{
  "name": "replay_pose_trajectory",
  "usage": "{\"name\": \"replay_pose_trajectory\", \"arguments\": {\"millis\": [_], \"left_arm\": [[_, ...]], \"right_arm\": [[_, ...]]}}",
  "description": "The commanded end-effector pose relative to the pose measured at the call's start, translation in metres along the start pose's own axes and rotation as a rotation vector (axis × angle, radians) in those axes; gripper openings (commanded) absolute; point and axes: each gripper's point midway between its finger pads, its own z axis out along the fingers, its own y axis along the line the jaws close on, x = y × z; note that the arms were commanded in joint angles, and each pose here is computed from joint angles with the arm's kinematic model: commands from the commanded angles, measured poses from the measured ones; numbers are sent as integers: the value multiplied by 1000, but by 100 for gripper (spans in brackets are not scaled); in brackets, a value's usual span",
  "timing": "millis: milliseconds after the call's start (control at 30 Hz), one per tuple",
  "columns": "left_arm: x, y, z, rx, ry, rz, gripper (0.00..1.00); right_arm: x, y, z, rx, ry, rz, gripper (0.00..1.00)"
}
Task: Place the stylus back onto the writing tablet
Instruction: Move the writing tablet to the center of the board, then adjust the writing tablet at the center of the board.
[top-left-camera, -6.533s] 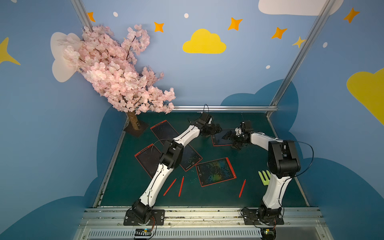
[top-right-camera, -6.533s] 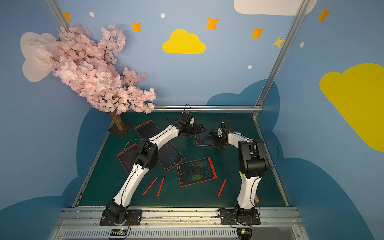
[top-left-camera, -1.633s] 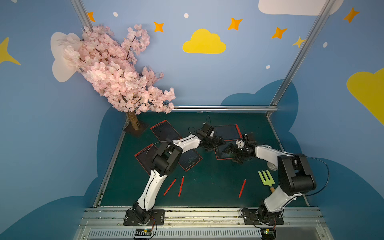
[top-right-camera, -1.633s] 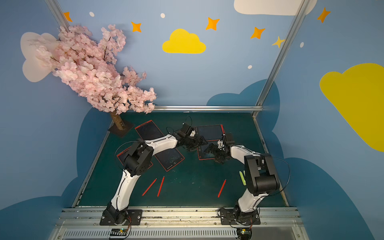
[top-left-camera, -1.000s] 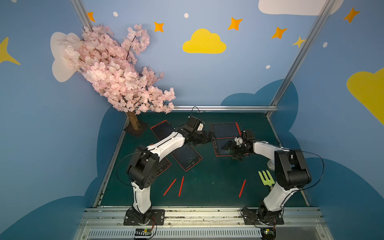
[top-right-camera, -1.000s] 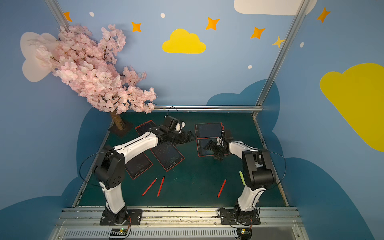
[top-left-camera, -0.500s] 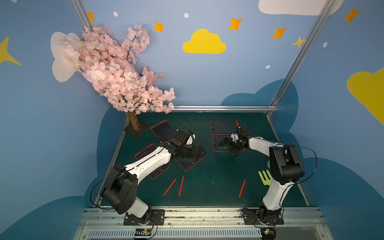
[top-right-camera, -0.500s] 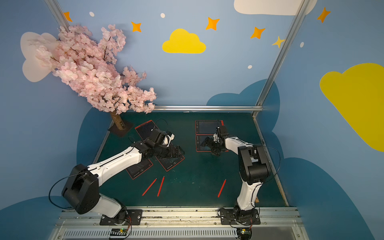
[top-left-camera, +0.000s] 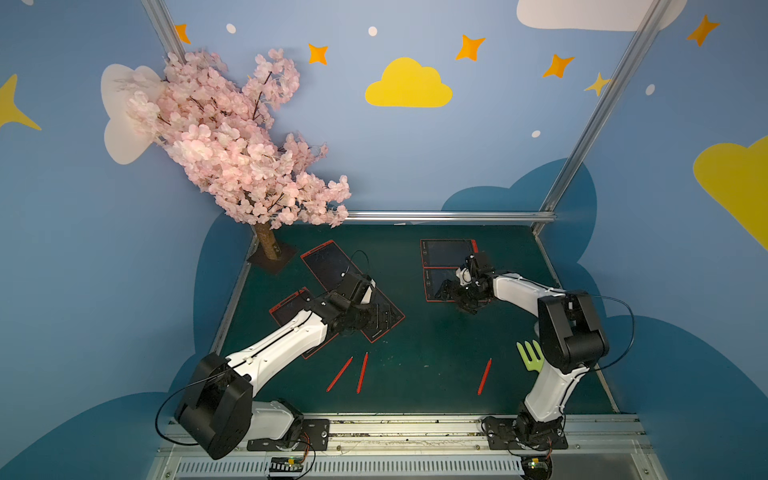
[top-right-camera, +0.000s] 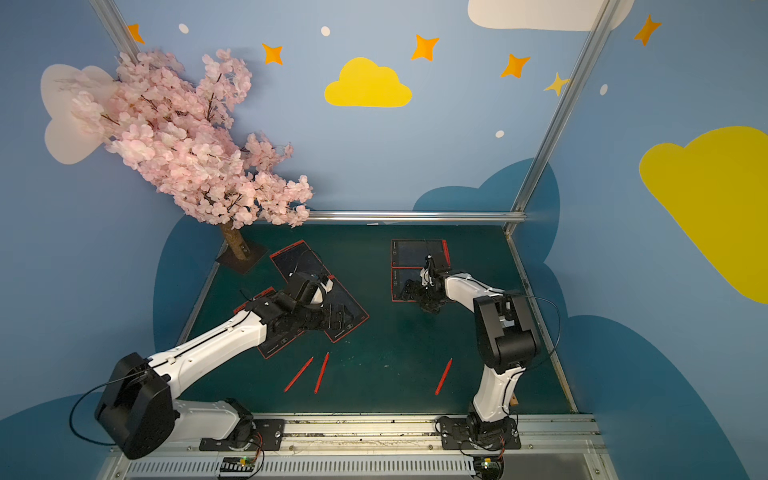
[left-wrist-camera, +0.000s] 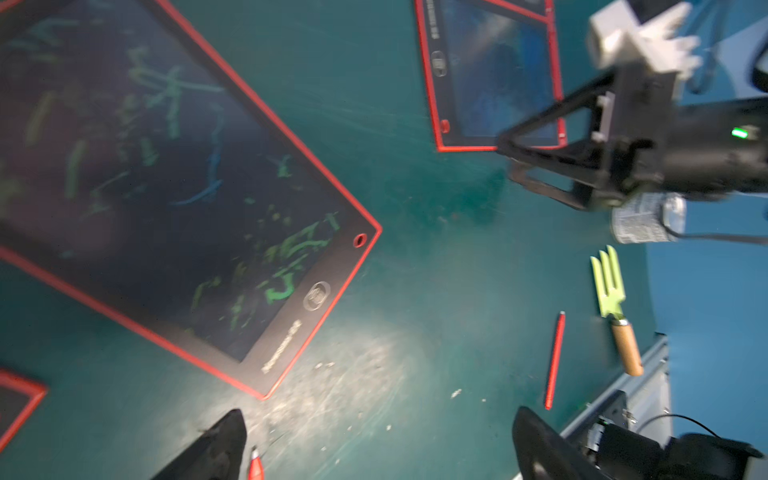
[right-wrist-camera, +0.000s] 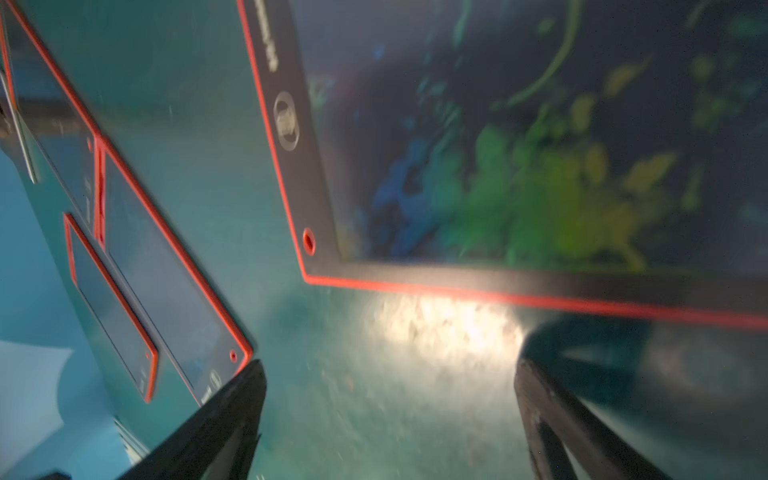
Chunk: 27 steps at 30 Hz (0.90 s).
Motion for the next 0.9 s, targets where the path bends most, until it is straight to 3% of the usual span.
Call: {"name": "replay_pose_trajectory", "arguments": {"millis": [0,233,500,867], "left_arm": [[5,33,-7,-123,2,-59,99],[3,70,-8,-170,22,-183,99],[-10,90,9,-57,35,-383,99],[-24,110,44,-3,35,-474,99]], "right_arm": [[25,21,-9,4,38,-144,92],[46,70,-5,-97,44,-226,92],[47,104,16,-81,68,-254,92],[44,123,44,-67,111,-265,91]]}}
